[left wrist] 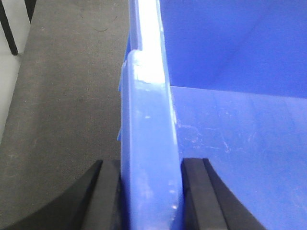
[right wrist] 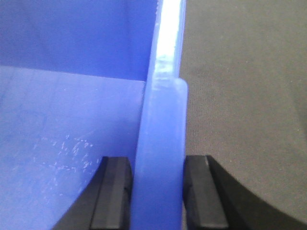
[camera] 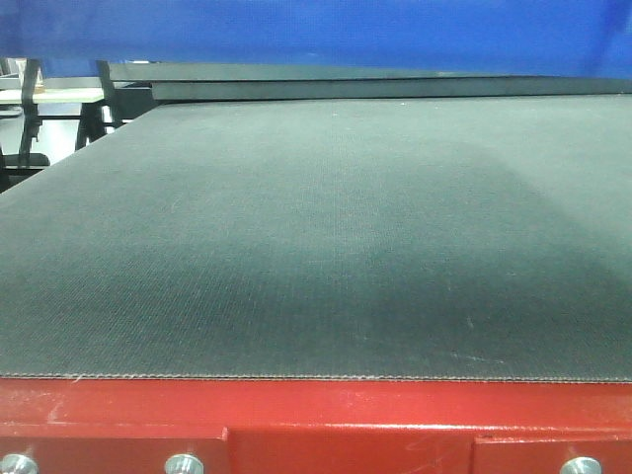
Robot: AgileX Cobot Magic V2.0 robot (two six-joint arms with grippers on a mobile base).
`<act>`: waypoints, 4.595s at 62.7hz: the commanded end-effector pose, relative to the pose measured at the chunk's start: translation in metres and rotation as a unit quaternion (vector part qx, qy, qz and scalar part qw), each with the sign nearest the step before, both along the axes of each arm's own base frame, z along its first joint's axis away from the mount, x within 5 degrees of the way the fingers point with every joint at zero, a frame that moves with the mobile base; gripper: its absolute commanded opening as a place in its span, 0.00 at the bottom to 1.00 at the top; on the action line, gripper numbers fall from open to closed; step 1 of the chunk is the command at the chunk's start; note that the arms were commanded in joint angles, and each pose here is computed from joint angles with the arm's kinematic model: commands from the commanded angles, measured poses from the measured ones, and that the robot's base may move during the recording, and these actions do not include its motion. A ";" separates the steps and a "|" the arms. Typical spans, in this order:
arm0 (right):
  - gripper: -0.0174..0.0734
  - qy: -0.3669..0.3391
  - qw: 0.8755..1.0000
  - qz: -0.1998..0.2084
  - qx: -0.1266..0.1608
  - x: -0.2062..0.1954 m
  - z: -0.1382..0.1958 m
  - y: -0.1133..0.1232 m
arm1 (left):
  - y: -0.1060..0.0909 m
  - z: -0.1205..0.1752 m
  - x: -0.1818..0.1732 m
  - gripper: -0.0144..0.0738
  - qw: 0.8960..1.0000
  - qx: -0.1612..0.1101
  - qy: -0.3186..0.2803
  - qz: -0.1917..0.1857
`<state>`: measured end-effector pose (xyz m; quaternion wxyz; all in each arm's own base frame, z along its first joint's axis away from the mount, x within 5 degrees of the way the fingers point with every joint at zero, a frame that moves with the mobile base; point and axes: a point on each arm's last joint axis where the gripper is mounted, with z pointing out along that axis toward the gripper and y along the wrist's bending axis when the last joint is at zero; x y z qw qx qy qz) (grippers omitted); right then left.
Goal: Move blue bin to conveyor side
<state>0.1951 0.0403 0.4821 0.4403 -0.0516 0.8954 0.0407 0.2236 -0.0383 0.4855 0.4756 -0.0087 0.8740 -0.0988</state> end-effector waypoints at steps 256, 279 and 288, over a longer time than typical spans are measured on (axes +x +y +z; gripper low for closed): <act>0.10 -0.214 0.976 0.022 0.028 -0.005 -0.028 0.001 | 0.012 -0.061 -0.001 0.17 0.976 -0.032 -0.212 0.039; 0.10 -0.250 0.967 0.031 0.036 -0.071 -0.113 -0.014 | 0.019 -0.162 -0.072 0.17 0.970 -0.034 -0.237 0.032; 0.10 -0.288 0.956 0.033 0.044 -0.099 -0.139 -0.020 | 0.023 -0.191 -0.099 0.17 0.971 -0.015 -0.238 0.026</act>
